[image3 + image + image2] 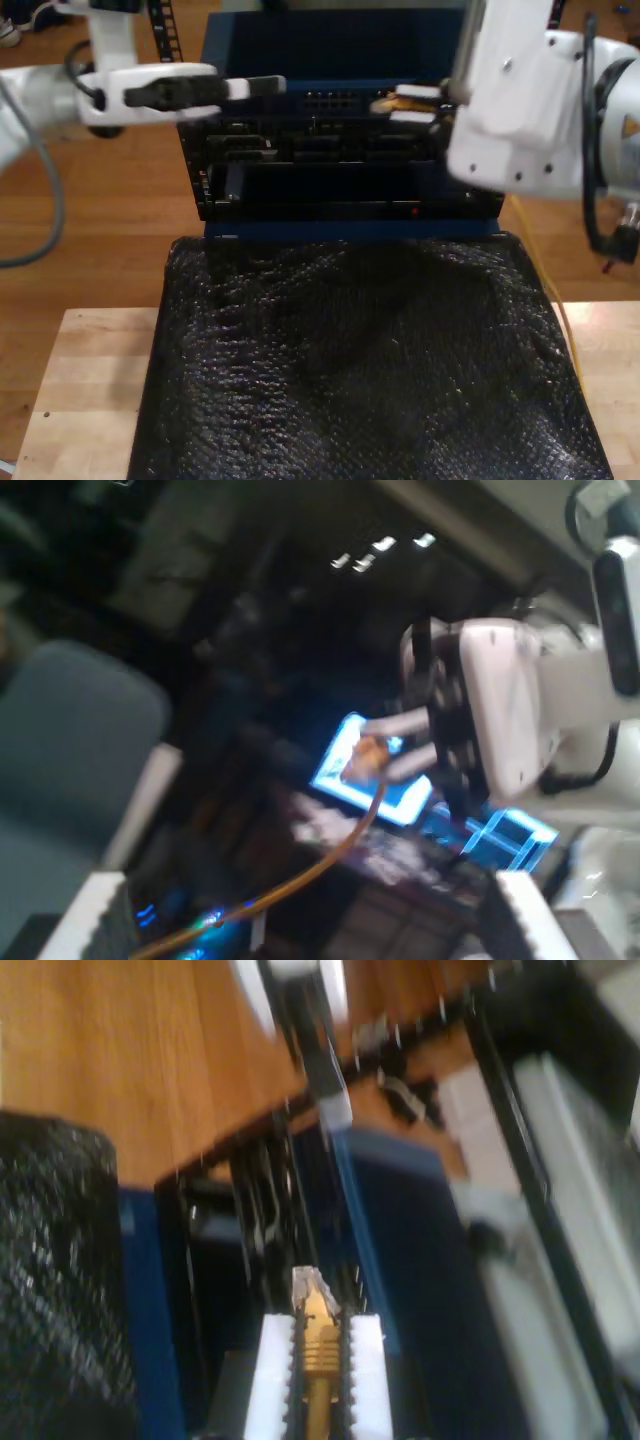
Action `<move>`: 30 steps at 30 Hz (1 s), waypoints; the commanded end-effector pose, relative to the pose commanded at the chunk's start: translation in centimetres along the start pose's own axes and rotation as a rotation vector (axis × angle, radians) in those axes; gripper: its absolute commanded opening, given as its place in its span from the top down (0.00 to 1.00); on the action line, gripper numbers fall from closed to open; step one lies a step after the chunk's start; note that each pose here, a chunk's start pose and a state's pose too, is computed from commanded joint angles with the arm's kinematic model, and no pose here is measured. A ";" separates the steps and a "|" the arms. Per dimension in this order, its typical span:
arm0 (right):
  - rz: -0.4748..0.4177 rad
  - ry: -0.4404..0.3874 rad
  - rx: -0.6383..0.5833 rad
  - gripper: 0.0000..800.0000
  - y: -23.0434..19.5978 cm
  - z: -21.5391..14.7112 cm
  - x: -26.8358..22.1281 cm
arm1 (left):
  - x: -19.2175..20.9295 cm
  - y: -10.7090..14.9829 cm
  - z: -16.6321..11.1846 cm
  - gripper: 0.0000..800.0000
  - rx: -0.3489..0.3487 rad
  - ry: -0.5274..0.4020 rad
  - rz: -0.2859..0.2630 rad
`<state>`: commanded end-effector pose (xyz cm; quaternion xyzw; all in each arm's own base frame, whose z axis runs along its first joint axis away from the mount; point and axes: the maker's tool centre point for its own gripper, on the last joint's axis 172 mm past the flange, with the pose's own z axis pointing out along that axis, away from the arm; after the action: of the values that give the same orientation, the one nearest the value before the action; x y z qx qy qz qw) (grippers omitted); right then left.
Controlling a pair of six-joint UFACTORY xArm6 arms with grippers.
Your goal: Grab the cable and plug it in
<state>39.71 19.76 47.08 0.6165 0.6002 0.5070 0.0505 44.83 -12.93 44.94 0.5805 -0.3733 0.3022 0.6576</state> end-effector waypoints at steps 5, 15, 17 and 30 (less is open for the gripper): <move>0.052 -0.065 0.030 1.00 0.1 -0.3 -3.3 | -3.3 -0.5 -1.5 0.00 0.148 -0.187 -0.015; 0.099 -0.230 0.138 1.00 -0.8 1.1 -9.0 | -9.1 -1.6 -7.4 0.00 0.371 -0.478 -0.028; 0.105 -0.266 0.172 1.00 -1.1 1.6 -9.6 | -9.9 -1.0 -8.7 0.00 0.393 -0.534 -0.003; 0.138 -0.410 0.320 1.00 -4.5 4.5 -13.6 | -17.7 3.9 -15.5 0.00 0.357 -0.842 0.191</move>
<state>42.89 12.64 34.26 0.7459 0.6065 0.2727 0.0383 34.20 3.58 31.46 0.7196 -0.6017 0.1591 0.3080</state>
